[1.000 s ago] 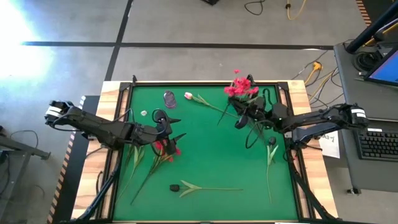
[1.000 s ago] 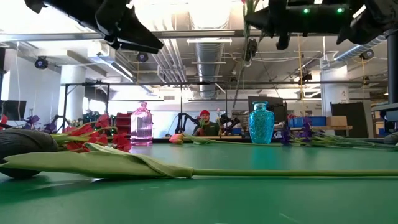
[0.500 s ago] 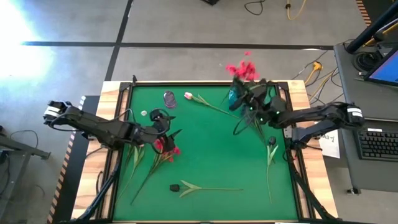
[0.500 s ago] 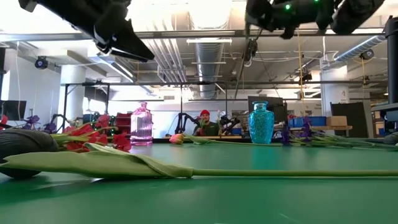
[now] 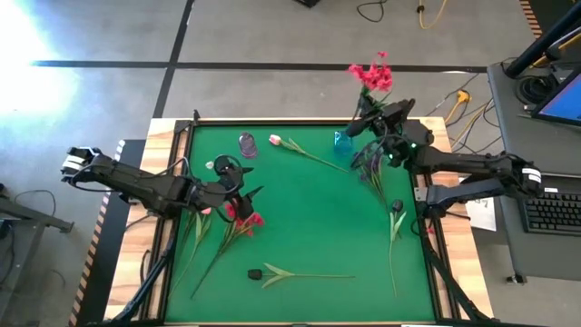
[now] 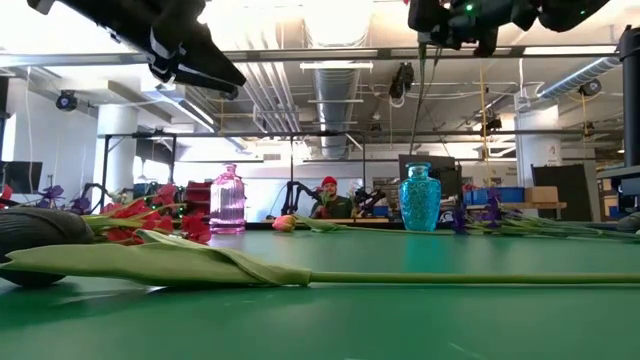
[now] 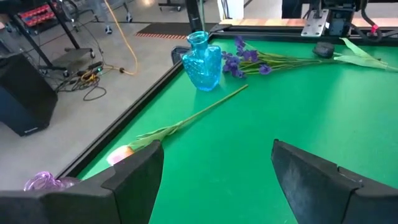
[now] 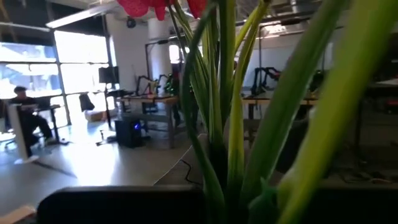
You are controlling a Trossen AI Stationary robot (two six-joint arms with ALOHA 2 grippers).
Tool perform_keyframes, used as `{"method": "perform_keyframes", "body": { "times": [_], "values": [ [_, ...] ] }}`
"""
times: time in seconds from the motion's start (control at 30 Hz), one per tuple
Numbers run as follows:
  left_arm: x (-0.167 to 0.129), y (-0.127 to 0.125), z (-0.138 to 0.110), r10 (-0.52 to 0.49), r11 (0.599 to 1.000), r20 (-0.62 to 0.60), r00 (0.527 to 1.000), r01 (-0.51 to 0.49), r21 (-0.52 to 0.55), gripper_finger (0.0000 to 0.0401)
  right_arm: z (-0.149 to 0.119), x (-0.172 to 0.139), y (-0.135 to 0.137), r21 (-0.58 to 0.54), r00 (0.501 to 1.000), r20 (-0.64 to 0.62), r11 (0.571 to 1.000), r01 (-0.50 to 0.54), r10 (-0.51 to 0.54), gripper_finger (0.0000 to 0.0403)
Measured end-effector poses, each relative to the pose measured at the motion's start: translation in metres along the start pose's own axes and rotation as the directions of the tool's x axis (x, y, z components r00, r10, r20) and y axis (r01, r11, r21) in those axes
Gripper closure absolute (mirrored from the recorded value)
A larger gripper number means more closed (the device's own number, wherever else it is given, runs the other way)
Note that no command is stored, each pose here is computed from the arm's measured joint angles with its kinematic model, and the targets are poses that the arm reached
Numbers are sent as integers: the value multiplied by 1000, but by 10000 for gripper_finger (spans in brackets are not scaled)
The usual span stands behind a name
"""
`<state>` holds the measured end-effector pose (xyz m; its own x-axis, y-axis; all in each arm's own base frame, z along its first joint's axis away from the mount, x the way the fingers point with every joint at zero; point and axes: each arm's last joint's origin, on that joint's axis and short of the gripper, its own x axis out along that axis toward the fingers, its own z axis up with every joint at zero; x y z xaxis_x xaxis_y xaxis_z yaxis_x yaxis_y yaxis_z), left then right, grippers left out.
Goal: Sort flowers into vase by color
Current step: Put the right red flowers into the blue vase
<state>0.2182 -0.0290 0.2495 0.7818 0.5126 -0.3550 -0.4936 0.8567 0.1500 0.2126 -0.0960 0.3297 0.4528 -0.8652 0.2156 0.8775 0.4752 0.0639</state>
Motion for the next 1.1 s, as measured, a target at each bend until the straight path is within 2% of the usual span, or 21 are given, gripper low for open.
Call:
{"method": "perform_keyframes", "body": {
  "times": [0.33, 0.7, 1.1],
  "values": [
    [0, 0, 1, 15, 1000, 5, 1000, -15, -5, 118, -6, 14, -16, -33, 996, -8, 996, 88, -88, 385],
    [0, 0, 1, 16, 1000, 4, 1000, -16, -8, 118, -23, 25, -14, -51, 993, -51, 993, 104, -106, 382],
    [0, 0, -1, 18, 999, -9, 1000, -18, -43, 118, -36, 30, -9, -87, 990, -92, 991, 99, -107, 313]
  ]
}}
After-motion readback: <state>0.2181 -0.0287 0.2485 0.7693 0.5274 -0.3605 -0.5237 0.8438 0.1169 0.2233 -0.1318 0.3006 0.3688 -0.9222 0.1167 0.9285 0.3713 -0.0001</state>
